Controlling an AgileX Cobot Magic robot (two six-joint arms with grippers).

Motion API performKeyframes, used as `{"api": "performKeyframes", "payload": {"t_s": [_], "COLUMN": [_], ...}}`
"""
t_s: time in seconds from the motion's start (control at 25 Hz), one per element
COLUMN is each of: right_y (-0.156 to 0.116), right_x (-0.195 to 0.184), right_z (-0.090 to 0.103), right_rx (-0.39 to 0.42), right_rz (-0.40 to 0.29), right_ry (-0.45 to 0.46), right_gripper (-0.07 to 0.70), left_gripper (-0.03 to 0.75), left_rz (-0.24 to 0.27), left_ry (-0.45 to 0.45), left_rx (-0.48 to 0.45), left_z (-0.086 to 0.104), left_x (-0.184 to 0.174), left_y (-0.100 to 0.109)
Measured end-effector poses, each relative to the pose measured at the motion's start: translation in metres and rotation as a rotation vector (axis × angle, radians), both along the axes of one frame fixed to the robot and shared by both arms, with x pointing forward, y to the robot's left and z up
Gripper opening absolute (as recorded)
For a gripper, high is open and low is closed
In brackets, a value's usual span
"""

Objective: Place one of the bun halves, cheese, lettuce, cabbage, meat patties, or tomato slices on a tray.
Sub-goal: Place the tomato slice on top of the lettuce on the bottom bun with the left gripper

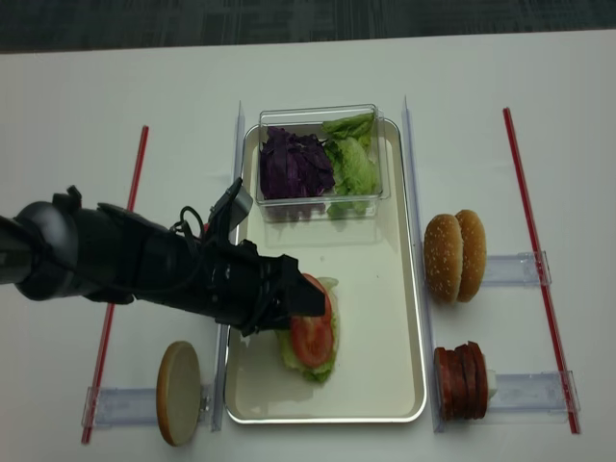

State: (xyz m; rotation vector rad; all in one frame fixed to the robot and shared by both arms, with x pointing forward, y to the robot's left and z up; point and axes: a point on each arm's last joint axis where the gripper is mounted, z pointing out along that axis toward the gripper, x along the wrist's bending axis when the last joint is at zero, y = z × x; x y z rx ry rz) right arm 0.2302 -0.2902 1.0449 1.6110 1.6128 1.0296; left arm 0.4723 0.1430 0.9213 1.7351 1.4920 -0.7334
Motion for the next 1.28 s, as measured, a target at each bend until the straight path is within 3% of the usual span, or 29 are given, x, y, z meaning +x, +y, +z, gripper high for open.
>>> {"api": "performKeyframes", "payload": {"t_s": [0.24,0.96,1.28], "right_y": [0.000,0.000,0.000], "right_x": [0.000,0.000,0.000], "right_z": [0.000,0.000,0.000], "right_rx": [0.000,0.000,0.000], "right_rz": [0.000,0.000,0.000], "right_ry": [0.000,0.000,0.000], "right_gripper": [0.526,0.526,0.526], "left_gripper": [0.414,0.414,0.414], "left_rz": [-0.064,-0.157,-0.229], "left_ry": [0.050,0.120,0.156], "left_rx": [0.106,0.233,0.408], "left_z": [0.002,0.033,0.044], "left_x": [0.003,0.025,0.031], "left_y": [0.002,0.000,0.010]}}
